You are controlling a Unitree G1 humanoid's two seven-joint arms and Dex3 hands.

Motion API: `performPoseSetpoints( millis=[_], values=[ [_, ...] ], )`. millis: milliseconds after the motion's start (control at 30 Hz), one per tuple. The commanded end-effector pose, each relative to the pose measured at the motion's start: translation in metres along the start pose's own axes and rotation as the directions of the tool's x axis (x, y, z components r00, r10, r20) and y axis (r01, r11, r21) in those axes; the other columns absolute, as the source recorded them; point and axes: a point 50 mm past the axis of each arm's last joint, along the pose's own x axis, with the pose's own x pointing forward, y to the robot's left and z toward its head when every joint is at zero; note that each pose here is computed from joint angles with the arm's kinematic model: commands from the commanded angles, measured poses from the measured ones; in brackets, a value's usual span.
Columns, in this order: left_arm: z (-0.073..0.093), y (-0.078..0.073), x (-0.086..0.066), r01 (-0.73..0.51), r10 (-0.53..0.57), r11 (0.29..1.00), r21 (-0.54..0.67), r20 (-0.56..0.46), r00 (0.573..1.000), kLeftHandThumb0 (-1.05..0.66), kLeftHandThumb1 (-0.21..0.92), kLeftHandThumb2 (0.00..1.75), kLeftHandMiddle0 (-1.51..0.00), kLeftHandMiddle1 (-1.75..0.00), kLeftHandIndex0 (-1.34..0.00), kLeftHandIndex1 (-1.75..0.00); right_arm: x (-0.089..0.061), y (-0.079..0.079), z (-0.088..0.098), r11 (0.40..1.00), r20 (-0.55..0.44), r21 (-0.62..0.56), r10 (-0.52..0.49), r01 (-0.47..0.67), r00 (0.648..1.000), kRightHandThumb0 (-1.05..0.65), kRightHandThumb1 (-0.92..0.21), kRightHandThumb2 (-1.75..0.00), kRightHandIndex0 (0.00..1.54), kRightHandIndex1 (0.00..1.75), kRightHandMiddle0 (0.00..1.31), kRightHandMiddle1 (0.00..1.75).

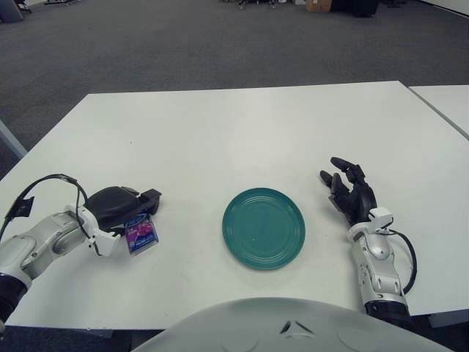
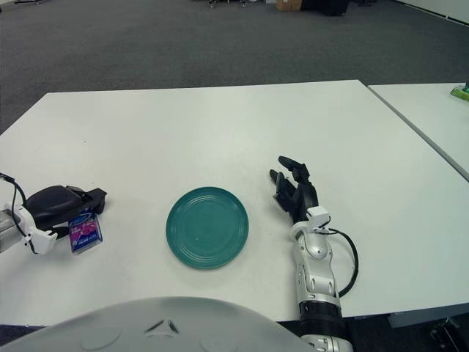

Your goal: Put the gum into the plate.

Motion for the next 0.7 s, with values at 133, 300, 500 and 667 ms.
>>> performPoseSetpoints(
  millis=[133,300,500,667],
  values=[
    [-0.003,0.032,-0.003,-0.126,0.124,0.991,-0.043,-0.054,0.991,0.0,0.19,1.36,-0.75,-1.69,-0.65,-1.44,-0.016,-0.005,-0.039,0.999,-0.216,0.019,-0.036,0.041,0.976,-0.66,-0.92,-0.72,0.64,0.02,0.16,0.88],
    [-0.007,0.041,-0.002,-0.246,0.238,0.952,-0.185,-0.064,0.969,0.0,0.01,1.58,-0.88,-1.55,-0.68,-1.71,-0.015,-0.005,-0.039,0.999,-0.216,0.016,-0.036,0.04,0.976,-0.66,-0.92,-0.72,0.64,0.02,0.16,0.88],
    [0.003,0.069,-0.001,-0.364,0.365,0.874,-0.324,-0.059,0.929,0.0,0.03,1.62,-0.8,-1.67,-0.65,-1.74,-0.015,-0.005,-0.04,0.999,-0.214,0.015,-0.034,0.038,0.976,-0.66,-0.92,-0.73,0.62,0.01,0.17,0.89],
    [0.027,0.096,0.002,-0.385,0.428,0.821,-0.421,0.007,0.904,0.0,0.11,1.54,-0.74,-1.7,-0.58,-1.75,-0.016,-0.004,-0.041,0.999,-0.209,0.011,-0.03,0.033,0.977,-0.66,-0.92,-0.73,0.62,0.01,0.17,0.89]
  ],
)
